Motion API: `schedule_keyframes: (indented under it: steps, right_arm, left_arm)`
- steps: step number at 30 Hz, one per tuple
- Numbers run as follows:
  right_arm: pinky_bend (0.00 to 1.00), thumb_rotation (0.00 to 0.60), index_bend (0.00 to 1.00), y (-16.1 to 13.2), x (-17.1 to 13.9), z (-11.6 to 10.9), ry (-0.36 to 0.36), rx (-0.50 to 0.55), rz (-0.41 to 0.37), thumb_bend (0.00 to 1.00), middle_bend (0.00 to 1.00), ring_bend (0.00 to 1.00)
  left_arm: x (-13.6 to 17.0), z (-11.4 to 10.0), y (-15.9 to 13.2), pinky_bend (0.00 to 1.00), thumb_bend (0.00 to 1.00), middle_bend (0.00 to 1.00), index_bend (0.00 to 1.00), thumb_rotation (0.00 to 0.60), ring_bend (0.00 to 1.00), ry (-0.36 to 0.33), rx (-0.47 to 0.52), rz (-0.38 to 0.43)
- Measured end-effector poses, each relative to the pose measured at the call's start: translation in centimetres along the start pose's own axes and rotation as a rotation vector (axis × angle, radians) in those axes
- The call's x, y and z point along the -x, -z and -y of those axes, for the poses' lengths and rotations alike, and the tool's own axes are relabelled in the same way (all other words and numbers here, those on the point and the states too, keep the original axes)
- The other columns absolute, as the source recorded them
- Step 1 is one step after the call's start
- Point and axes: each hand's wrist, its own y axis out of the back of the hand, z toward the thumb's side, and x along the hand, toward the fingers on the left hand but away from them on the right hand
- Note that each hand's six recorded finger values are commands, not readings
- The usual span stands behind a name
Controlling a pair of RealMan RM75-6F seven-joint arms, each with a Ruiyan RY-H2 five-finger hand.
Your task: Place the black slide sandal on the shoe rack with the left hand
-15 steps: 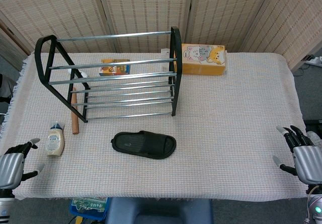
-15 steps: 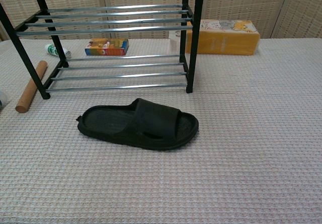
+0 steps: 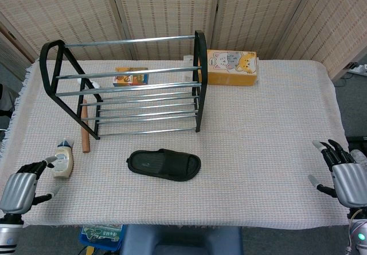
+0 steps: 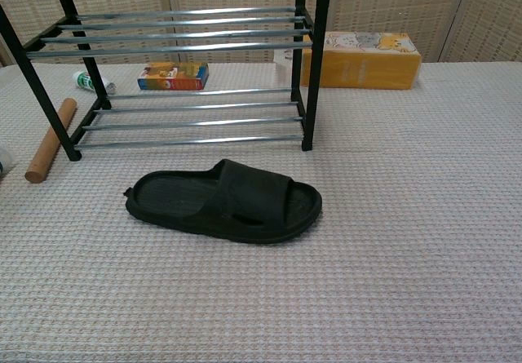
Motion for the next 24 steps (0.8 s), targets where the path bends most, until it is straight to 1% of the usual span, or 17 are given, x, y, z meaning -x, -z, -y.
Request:
schedule_keyframes:
  steps: [2, 6, 9, 12, 14, 18, 22, 24]
  right_arm:
    - [0.25, 0.6, 0.1, -0.1, 0.3, -0.2, 0.005, -0.002, -0.011, 0.23, 0.17, 0.13]
    - [0.25, 0.6, 0.1, -0.5, 0.8, -0.5, 0.017, -0.002, -0.034, 0.23, 0.17, 0.13]
    - [0.25, 0.6, 0.1, -0.9, 1.2, -0.7, 0.023, -0.001, -0.052, 0.23, 0.17, 0.13]
    - [0.25, 0.6, 0.1, -1.2, 1.5, -0.8, 0.026, 0.0, -0.065, 0.23, 0.17, 0.13]
    - [0.25, 0.6, 0.1, -1.4, 1.7, -0.9, 0.028, 0.0, -0.073, 0.23, 0.17, 0.13]
    - [0.25, 0.6, 0.1, -1.4, 1.7, -0.9, 0.029, 0.004, -0.074, 0.23, 0.17, 0.13]
    - [0.25, 0.6, 0.1, -1.3, 1.6, -1.0, 0.034, 0.003, -0.069, 0.23, 0.17, 0.13]
    - [0.25, 0.6, 0.1, -1.2, 1.6, -1.1, 0.038, 0.003, -0.066, 0.23, 0.17, 0.13]
  left_arm:
    - [-0.4, 0.1, -0.9, 0.37, 0.25, 0.39, 0.25, 0.6, 0.36, 0.014, 0.025, 0.044]
    - [-2.0, 0.7, -3.7, 0.37, 0.25, 0.39, 0.25, 0.6, 0.36, 0.064, 0.051, 0.172]
    - [-3.3, 1.3, -5.5, 0.37, 0.25, 0.35, 0.24, 0.6, 0.31, 0.109, 0.058, 0.247]
    - [-4.7, 2.3, -7.3, 0.36, 0.25, 0.3, 0.21, 0.6, 0.26, 0.163, 0.062, 0.31]
    - [-5.5, 3.0, -8.3, 0.35, 0.25, 0.26, 0.18, 0.6, 0.22, 0.202, 0.062, 0.342]
    - [-7.7, 5.0, -10.5, 0.32, 0.25, 0.2, 0.12, 0.6, 0.16, 0.303, 0.056, 0.399]
    - [-9.8, 6.9, -12.0, 0.29, 0.25, 0.12, 0.03, 0.6, 0.09, 0.394, 0.028, 0.422]
    - [-11.1, 7.7, -12.6, 0.28, 0.25, 0.11, 0.01, 0.6, 0.08, 0.428, 0.011, 0.421]
